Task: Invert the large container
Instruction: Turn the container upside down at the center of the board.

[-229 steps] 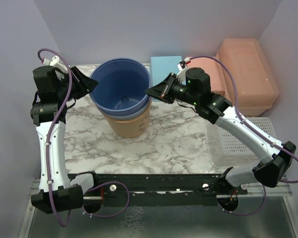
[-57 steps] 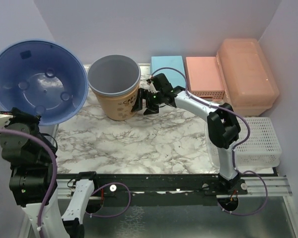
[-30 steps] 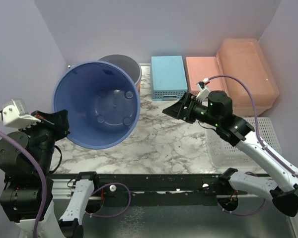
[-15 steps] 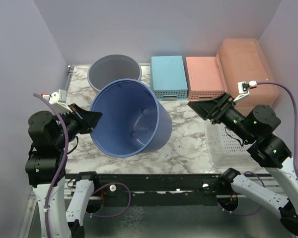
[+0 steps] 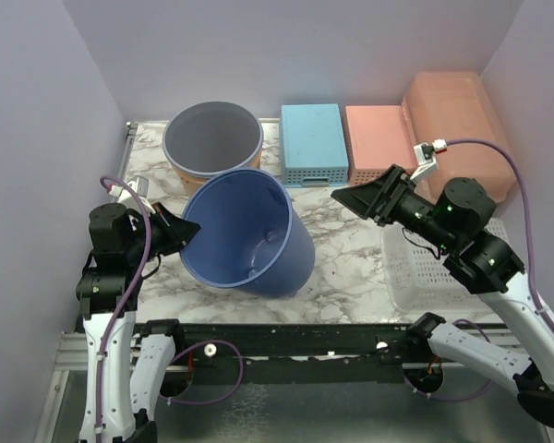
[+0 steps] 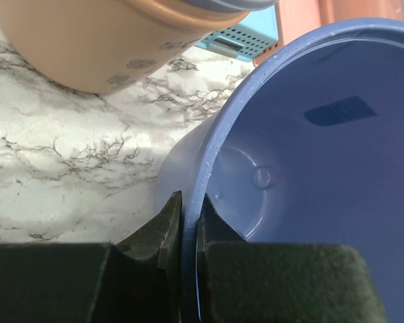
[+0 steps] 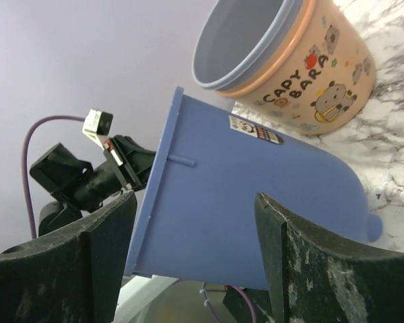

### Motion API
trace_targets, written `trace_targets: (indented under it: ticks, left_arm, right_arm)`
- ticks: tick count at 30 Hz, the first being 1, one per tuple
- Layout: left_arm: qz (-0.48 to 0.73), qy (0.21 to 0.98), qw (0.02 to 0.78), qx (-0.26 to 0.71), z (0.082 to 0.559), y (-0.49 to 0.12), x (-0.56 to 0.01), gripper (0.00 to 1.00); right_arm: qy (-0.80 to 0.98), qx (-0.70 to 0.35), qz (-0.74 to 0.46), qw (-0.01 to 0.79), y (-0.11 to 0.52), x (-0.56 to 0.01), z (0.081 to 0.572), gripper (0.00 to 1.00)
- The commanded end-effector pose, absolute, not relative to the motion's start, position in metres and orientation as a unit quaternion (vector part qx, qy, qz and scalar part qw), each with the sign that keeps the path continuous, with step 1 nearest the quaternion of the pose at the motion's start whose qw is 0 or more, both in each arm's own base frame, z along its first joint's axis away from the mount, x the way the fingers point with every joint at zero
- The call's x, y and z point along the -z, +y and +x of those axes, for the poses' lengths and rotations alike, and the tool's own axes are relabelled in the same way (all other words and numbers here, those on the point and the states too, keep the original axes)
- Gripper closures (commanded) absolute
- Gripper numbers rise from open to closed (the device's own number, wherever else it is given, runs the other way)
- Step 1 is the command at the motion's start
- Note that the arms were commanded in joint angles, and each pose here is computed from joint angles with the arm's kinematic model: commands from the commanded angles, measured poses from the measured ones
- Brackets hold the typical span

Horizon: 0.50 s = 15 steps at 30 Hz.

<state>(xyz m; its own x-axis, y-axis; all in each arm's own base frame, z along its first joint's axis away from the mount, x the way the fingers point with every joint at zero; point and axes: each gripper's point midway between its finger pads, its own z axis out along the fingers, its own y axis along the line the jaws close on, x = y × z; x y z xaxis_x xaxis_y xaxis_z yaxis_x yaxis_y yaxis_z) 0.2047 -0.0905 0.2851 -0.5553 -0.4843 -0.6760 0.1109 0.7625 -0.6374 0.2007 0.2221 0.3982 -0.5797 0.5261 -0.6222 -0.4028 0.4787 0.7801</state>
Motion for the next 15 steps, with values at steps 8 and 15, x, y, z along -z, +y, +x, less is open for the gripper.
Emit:
trace_targets:
  ticks: [8,15]
  left_arm:
    - [-0.109,0.788,0.488,0.358,0.222,-0.096,-0.292,1.00]
    - [-0.100,0.807,0.483,0.324,0.236,-0.088,-0.276,1.00]
  right_arm:
    - [0.746,-0.566,-0.073,0.342,0.275,-0.389,0.183,0.31]
    - [0.758,-0.568,-0.097,0.307,0.285,-0.378,0.180,0.42]
